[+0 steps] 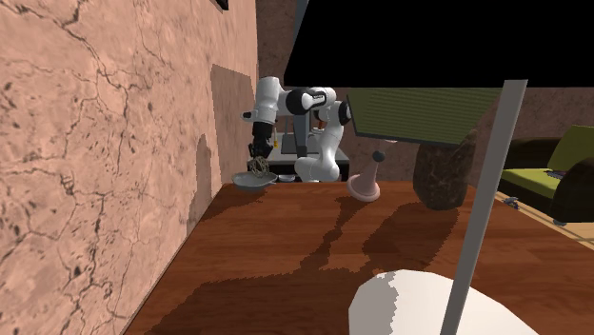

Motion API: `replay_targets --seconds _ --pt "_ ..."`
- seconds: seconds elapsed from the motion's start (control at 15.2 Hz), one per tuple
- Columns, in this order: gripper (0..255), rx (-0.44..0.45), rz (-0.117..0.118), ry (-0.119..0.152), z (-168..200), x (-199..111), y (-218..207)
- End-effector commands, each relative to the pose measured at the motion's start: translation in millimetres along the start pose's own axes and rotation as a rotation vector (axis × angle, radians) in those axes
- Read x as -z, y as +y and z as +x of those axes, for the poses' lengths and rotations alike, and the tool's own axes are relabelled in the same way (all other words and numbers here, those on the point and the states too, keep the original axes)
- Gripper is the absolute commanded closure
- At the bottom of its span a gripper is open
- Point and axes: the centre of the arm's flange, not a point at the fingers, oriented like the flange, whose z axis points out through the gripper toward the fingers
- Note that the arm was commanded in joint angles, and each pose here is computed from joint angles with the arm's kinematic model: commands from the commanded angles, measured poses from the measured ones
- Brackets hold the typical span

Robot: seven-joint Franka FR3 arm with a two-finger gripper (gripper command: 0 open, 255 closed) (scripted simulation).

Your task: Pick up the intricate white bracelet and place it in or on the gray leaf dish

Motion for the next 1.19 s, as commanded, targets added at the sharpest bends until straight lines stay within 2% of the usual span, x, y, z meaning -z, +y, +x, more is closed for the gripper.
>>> replay_targets --seconds 0.0,0.07,0.4,0.66,1.12 --pt "255 0.0 0.0 0.0 0 0 0" --pt "0 0.0 0.0 0.0 0 0 0" --pt "0 0.0 0.0 0.0 0 0 0" --pt "0 0.0 0.0 0.0 0 50 0" --pt "0 0.0 0.0 0.0 0 50 0"
